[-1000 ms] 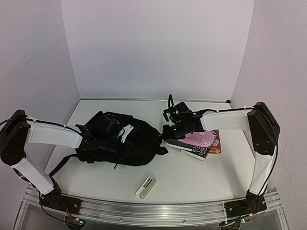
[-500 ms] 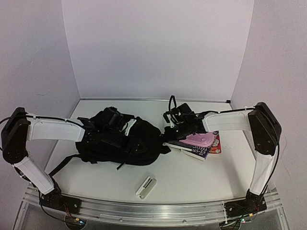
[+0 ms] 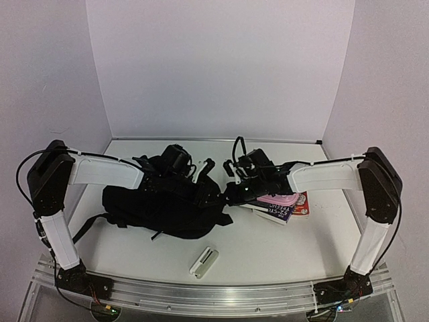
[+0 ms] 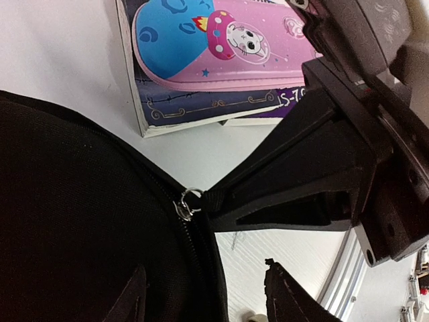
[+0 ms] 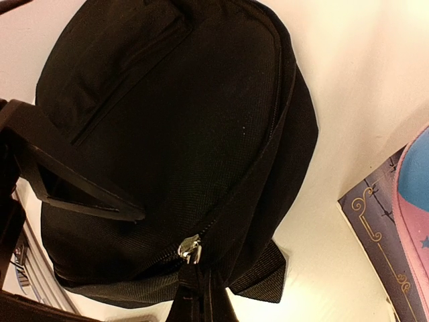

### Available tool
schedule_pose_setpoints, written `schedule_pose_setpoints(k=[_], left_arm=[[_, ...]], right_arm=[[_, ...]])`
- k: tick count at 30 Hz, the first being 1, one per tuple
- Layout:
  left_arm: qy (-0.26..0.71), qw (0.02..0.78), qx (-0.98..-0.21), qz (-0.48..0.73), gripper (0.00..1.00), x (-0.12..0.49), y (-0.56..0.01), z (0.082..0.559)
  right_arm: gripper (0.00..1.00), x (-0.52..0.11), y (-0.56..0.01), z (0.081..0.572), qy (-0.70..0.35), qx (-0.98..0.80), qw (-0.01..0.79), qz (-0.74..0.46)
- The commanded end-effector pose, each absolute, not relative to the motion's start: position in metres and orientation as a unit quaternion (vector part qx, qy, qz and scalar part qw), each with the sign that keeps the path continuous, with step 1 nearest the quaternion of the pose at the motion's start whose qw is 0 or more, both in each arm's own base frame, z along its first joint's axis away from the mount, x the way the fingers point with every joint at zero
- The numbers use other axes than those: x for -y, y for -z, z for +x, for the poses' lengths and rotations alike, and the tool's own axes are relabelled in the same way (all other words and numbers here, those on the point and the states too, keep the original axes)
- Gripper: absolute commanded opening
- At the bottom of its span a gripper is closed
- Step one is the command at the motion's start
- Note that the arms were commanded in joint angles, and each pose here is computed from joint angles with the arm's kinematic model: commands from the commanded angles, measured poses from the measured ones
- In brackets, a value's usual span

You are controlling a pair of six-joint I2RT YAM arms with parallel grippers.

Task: Pack the student bag
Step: Unzip the student bag.

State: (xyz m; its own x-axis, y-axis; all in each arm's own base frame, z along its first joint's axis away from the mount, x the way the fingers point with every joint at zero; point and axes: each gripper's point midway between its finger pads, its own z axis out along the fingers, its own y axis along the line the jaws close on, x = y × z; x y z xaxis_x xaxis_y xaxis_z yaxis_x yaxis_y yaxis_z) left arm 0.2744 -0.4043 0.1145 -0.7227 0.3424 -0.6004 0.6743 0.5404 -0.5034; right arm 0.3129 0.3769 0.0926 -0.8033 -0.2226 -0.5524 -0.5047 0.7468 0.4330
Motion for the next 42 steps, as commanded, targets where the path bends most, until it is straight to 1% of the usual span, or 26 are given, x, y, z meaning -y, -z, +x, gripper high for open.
schedule_pose_setpoints(k=[1, 6, 8, 10, 14, 19, 23, 27, 34, 38, 42], left_arm=[[0.390, 0.232, -0.836, 0.309, 0.57, 0.409, -0.127, 0.273], [0.398, 0.220, -0.835, 0.310, 0.55, 0.413, -0.122, 0.270], [0.395, 0.219, -0.837, 0.310, 0.51, 0.414, -0.119, 0.272], [0.393, 0.217, -0.837, 0.311, 0.43, 0.416, -0.117, 0.274], [0.396, 0.215, -0.836, 0.314, 0.21, 0.418, -0.117, 0.274], [0.395, 0.217, -0.833, 0.322, 0.01, 0.412, -0.120, 0.267], [0.415, 0.203, -0.817, 0.345, 0.00, 0.408, -0.130, 0.249], [0.425, 0.179, -0.805, 0.374, 0.00, 0.401, -0.137, 0.228], [0.430, 0.148, -0.787, 0.418, 0.00, 0.387, -0.155, 0.196], [0.439, 0.132, -0.777, 0.431, 0.00, 0.383, -0.167, 0.185], [0.455, 0.125, -0.764, 0.440, 0.00, 0.383, -0.182, 0.177]], right_arm=[[0.00, -0.379, -0.128, 0.320, -0.315, -0.886, 0.281, -0.193], [0.00, -0.379, -0.129, 0.320, -0.315, -0.885, 0.283, -0.194], [0.00, -0.379, -0.130, 0.319, -0.317, -0.884, 0.282, -0.196], [0.00, -0.379, -0.130, 0.319, -0.317, -0.884, 0.283, -0.196], [0.00, -0.373, -0.132, 0.324, -0.303, -0.887, 0.294, -0.186], [0.00, -0.349, -0.128, 0.341, -0.226, -0.905, 0.324, -0.154], [0.00, -0.326, -0.128, 0.361, -0.142, -0.918, 0.347, -0.130], [0.00, -0.307, -0.129, 0.379, -0.086, -0.923, 0.353, -0.126], [0.00, -0.300, -0.120, 0.405, -0.075, -0.923, 0.340, -0.165], [0.00, -0.314, -0.108, 0.413, -0.089, -0.919, 0.325, -0.207], [0.00, -0.329, -0.097, 0.428, -0.093, -0.913, 0.326, -0.226]])
